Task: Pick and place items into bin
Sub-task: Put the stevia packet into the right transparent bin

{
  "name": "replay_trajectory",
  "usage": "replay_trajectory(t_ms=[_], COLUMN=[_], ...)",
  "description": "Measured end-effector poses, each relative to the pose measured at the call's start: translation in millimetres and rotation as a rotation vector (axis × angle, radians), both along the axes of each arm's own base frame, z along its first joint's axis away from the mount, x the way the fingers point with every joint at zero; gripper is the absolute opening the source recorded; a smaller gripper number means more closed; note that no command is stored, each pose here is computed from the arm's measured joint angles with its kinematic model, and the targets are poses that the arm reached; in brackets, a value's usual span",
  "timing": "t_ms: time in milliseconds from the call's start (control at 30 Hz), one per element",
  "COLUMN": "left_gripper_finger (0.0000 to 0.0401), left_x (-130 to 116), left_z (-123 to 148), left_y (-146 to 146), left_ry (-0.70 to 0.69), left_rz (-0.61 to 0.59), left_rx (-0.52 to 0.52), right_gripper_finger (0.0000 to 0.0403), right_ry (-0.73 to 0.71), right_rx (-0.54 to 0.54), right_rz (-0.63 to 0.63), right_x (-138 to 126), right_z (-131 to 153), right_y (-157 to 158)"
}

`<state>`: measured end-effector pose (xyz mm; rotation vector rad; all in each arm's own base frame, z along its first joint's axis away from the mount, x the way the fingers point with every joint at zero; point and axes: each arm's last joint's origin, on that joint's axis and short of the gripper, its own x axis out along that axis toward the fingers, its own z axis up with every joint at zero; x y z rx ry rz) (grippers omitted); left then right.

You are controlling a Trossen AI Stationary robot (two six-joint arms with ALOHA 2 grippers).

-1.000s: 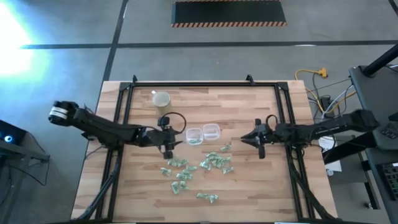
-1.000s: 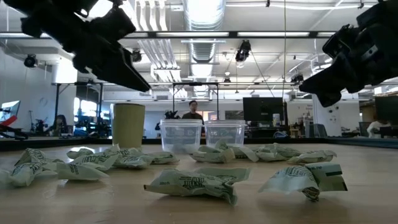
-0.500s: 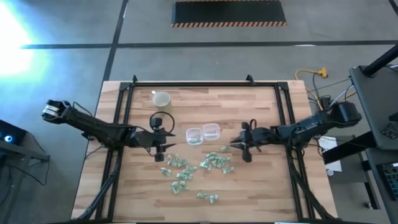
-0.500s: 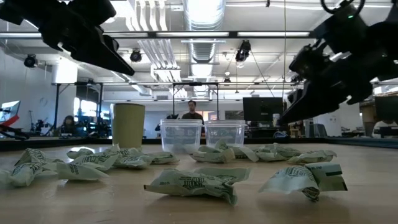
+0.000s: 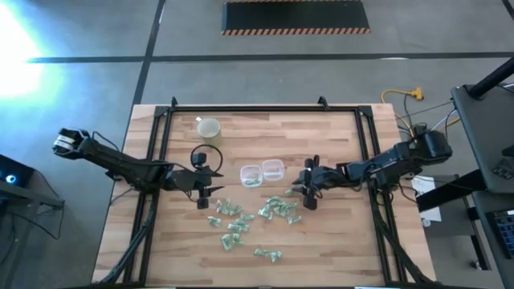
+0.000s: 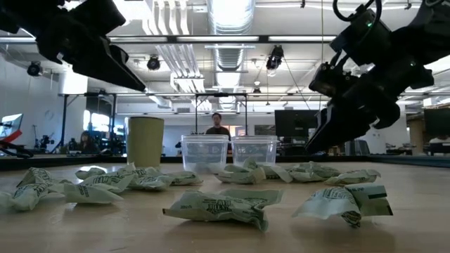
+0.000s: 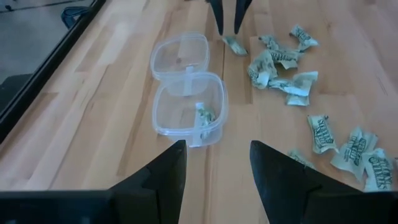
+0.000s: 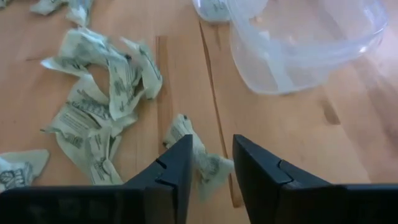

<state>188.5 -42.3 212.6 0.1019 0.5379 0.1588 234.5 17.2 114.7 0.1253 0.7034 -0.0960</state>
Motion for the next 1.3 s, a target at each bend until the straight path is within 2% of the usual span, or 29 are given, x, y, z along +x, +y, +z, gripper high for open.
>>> replay_trajectory(t_ms=[200,367,1300], left_gripper_finger=[0.0162,0.0162,0.0162], left_x=[0.0,0.0,0.1], left_z=[-0.3,-0.5,-0.8], left_y=[0.0,0.0,-0.2], left_ry=[0.003,0.004,0.005], left_rz=[0.0,0.0,0.0], left_rx=[0.0,0.0,-0.001], right_gripper_finger=[0.0145,0.0157,0.0128], right_ry=[0.039,0.039,0.056], right_rx=[0.013,0.019,0.039], right_rz=[0.007,0.001,0.002], right_x=[-0.7,-0.8,-1.9], right_z=[-8.2,-8.2,-9.8], right_y=[0.5,0.5,0.9])
